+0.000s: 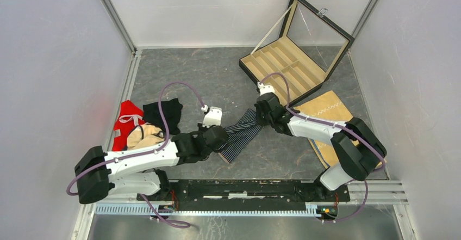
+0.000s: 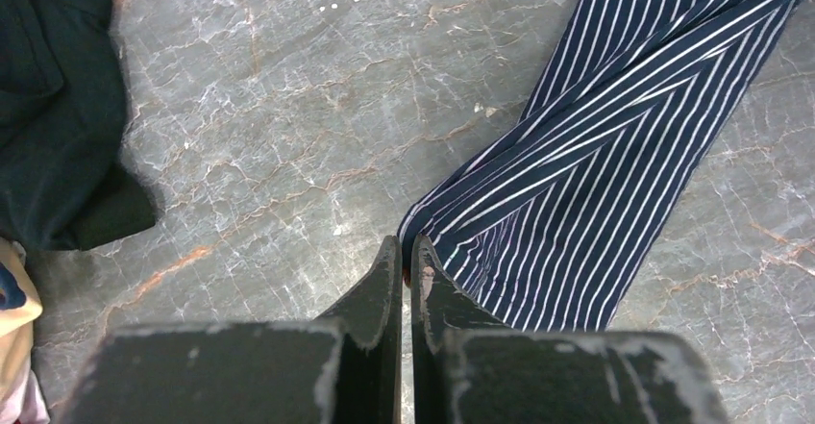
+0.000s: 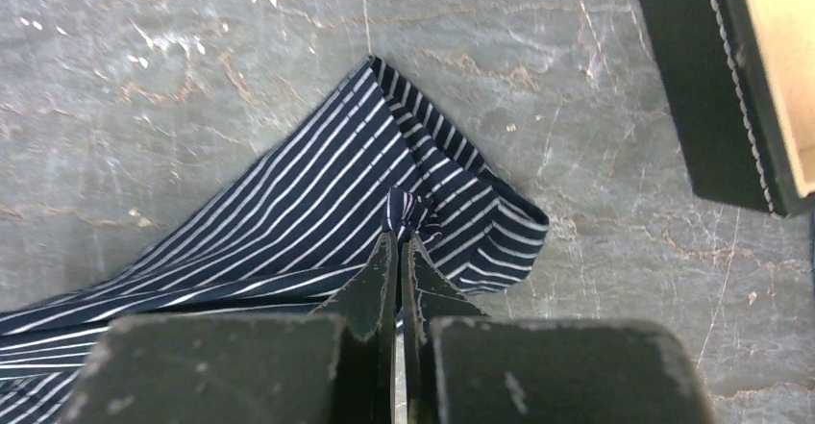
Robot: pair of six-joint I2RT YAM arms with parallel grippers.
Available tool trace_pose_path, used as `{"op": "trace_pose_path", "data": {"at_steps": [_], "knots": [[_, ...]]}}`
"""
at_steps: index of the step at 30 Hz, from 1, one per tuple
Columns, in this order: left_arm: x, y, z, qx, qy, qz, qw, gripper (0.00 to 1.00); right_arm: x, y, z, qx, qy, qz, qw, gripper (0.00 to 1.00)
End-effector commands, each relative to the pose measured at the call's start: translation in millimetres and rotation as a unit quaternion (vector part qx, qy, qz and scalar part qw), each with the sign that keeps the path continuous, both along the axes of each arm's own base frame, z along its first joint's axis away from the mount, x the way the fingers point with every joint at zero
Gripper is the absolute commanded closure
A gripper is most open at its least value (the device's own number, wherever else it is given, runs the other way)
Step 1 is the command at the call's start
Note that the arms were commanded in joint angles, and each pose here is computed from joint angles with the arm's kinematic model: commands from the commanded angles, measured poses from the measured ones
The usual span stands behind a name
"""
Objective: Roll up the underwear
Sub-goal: Fold the underwear at the center of the board.
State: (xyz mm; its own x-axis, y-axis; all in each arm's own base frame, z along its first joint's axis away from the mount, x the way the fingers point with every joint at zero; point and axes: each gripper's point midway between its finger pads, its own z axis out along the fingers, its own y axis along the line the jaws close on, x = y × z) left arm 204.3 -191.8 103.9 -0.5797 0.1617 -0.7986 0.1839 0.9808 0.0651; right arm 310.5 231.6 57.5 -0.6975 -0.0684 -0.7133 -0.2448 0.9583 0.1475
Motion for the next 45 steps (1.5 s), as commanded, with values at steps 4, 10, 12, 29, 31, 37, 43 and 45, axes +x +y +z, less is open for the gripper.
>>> {"op": "trace_pose_path", "data": {"at_steps": [4,10,12,29,31,37,43,45], "knots": [[-5,-19,22,-0.021,-0.025,-0.067,0.997,0.98,-6,-14,-20,-0.009,0.001,-0.020,1.000,1.00],[-27,-46,18,-0.030,-0.016,-0.147,0.989,0.98,-7,-11,-38,-0.008,0.021,-0.019,1.000,1.00],[-37,-53,13,-0.019,-0.012,-0.169,0.985,0.98,-7,-10,-42,-0.007,0.025,-0.018,1.000,1.00],[-74,-104,-21,-0.038,0.026,-0.222,0.974,0.98,-11,-14,-48,-0.005,0.034,-0.018,0.999,1.00],[-78,-109,-27,-0.033,0.031,-0.227,0.973,0.98,-12,-14,-48,-0.005,0.035,-0.018,0.999,1.00],[-88,-116,-46,-0.023,0.043,-0.236,0.971,0.98,-13,-15,-48,-0.006,0.035,-0.017,0.999,1.00],[-97,-120,-57,-0.035,0.057,-0.244,0.968,0.98,-13,-14,-49,-0.004,0.037,-0.015,0.999,1.00],[-100,-120,-62,-0.038,0.063,-0.245,0.967,0.98,-13,-14,-49,-0.002,0.037,-0.013,0.999,1.00]]}}
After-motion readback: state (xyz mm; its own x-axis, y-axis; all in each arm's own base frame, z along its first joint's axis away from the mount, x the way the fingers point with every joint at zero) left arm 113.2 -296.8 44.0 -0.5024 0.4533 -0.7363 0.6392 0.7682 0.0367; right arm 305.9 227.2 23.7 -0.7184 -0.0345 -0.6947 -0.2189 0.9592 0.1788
